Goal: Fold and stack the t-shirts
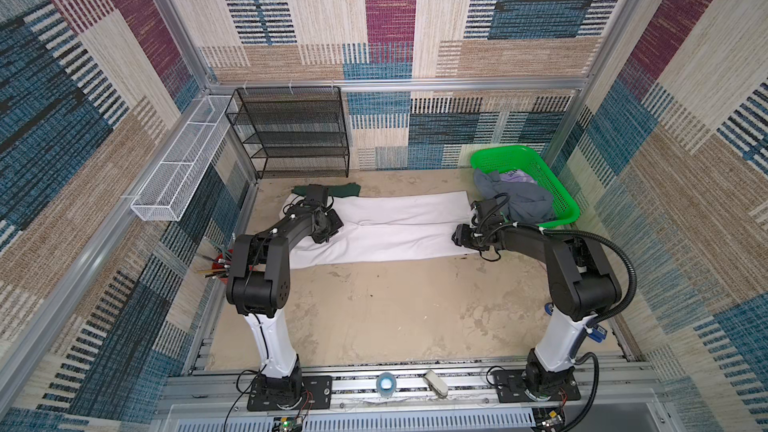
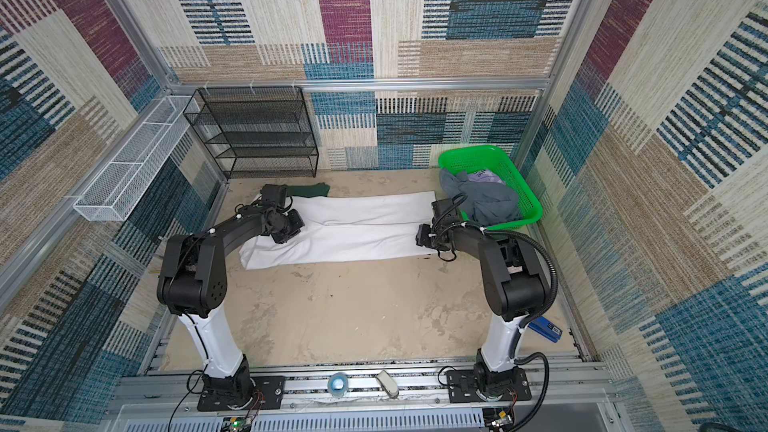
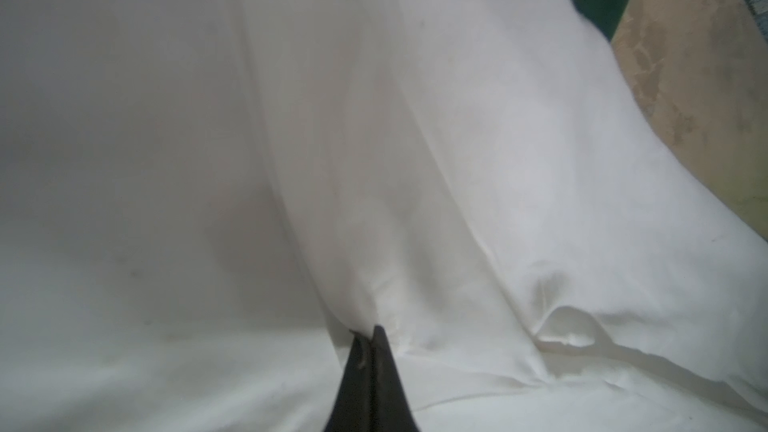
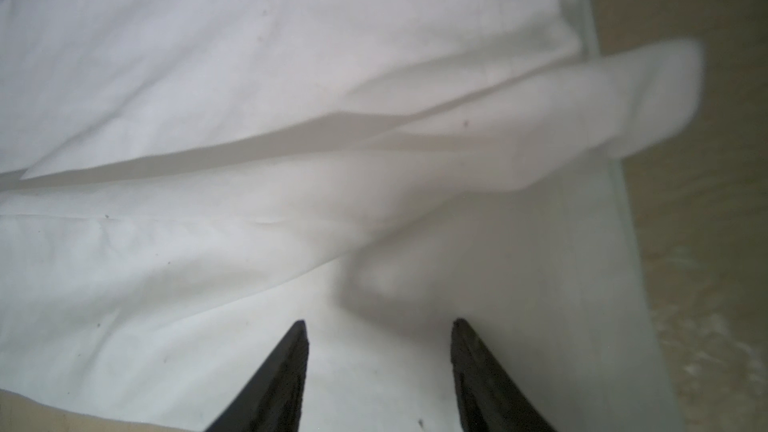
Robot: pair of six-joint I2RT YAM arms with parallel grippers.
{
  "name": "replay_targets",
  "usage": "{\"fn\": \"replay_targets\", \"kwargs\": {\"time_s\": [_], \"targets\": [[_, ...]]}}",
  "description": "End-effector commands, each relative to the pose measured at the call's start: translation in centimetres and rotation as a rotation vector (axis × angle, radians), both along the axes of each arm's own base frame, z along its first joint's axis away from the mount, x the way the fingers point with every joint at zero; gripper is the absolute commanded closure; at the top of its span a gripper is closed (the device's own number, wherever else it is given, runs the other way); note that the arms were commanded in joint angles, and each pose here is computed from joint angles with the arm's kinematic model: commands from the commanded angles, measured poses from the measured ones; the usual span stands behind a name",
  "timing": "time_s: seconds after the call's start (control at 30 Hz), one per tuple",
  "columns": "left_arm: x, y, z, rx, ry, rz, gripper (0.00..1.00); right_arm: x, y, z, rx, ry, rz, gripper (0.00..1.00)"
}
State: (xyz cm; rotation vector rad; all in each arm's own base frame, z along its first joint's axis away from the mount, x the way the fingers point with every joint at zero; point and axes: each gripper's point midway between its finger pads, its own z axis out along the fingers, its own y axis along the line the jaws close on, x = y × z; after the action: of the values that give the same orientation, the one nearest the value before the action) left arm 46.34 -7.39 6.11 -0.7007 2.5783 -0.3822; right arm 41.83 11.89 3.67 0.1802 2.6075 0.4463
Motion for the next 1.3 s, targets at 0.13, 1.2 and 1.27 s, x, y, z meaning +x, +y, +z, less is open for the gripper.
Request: {"fn": "replay_targets", "kwargs": {"time_s": [0.13, 1.2, 1.27], "targets": [[3.1, -0.4, 3.9, 0.002, -0.120, -0.022, 1.00, -0.8, -0.9, -0.6, -0.018, 0.020, -0.018, 0.43], [-0.1, 5.8, 7.2, 0.308, -0.102, 0.007, 0.57, -3.3, -3.2, 0.5, -0.077, 0.048, -0.084, 0.42], [-2.7, 7.5, 6.0, 0.318, -0.043, 0.041, 0.55, -3.3, -3.2, 0.8, -0.079, 0.038, -0.081, 0.42]]}}
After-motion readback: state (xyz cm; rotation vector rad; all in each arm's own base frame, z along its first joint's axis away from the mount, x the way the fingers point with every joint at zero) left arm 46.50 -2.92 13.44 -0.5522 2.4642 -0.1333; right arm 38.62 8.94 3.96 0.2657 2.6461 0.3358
